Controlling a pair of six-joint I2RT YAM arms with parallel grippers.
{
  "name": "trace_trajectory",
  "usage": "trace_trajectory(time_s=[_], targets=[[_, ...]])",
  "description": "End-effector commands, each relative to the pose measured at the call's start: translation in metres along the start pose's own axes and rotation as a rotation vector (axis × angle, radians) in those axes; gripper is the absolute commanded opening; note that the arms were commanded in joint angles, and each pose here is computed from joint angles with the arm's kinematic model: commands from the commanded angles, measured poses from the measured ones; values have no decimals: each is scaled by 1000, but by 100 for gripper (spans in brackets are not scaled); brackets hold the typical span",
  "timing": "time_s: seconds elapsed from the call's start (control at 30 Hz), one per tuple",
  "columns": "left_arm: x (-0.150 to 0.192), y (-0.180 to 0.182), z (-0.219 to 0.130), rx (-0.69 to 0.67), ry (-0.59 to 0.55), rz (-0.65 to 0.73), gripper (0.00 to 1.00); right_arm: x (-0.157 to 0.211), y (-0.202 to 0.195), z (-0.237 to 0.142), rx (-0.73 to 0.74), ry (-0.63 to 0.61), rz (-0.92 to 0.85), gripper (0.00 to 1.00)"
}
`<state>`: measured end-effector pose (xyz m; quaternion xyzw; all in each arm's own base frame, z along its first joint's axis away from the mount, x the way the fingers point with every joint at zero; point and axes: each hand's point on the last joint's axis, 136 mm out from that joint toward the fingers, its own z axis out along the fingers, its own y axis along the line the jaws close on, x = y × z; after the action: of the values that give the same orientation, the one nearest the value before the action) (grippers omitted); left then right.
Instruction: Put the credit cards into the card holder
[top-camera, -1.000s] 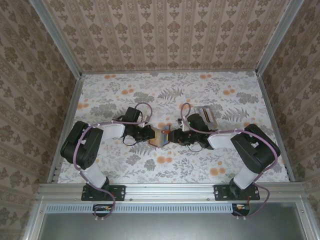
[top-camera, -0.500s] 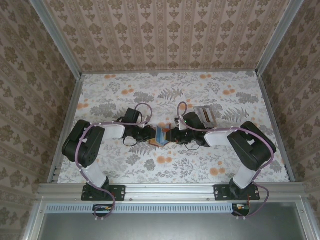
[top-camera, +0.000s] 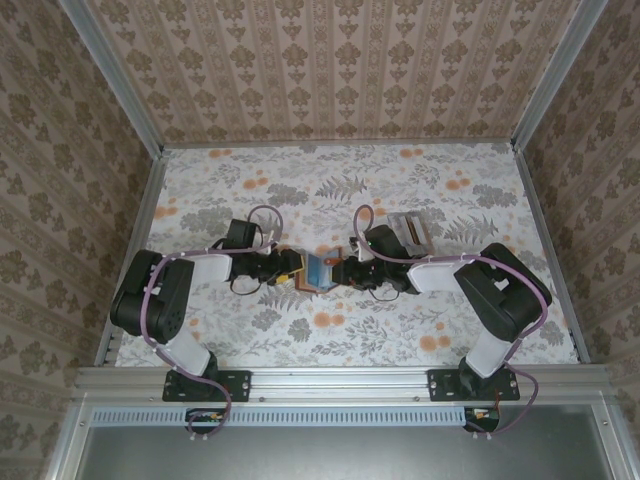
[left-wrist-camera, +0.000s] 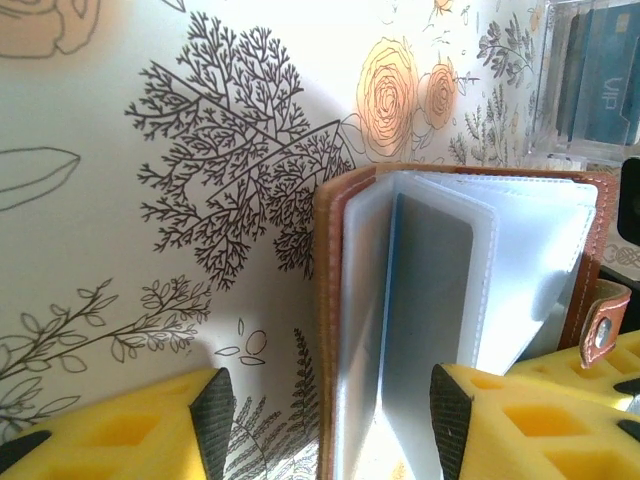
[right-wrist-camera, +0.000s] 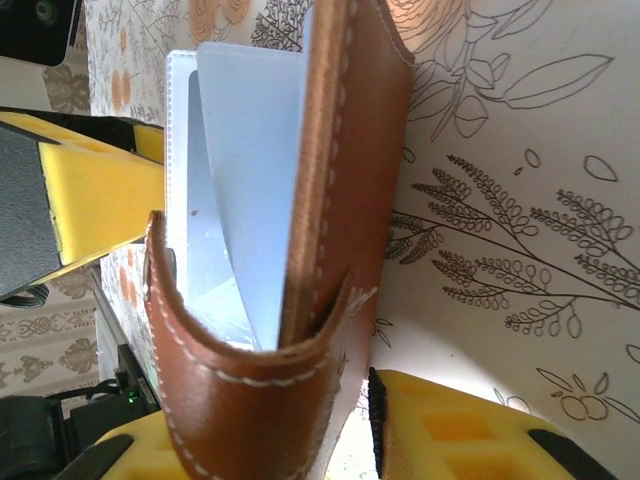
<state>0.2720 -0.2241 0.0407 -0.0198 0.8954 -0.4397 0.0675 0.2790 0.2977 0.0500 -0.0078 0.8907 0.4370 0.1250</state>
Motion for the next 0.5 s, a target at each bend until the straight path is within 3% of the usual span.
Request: trace_trajectory(time_s=[0.0, 0.23, 0.37, 0.47], targets=[[9, 16, 4, -29, 20, -44, 58, -5, 10, 1, -10, -4, -21, 32], [10, 14, 5, -9, 15, -47, 59, -5, 17, 2, -51, -8, -19, 44], [9, 16, 4, -4, 11, -50, 60, -5, 13, 4, -30, -3, -16, 44], [7, 15, 2, 8, 5, -56, 60, -5, 12, 5, -25, 1, -10, 36]])
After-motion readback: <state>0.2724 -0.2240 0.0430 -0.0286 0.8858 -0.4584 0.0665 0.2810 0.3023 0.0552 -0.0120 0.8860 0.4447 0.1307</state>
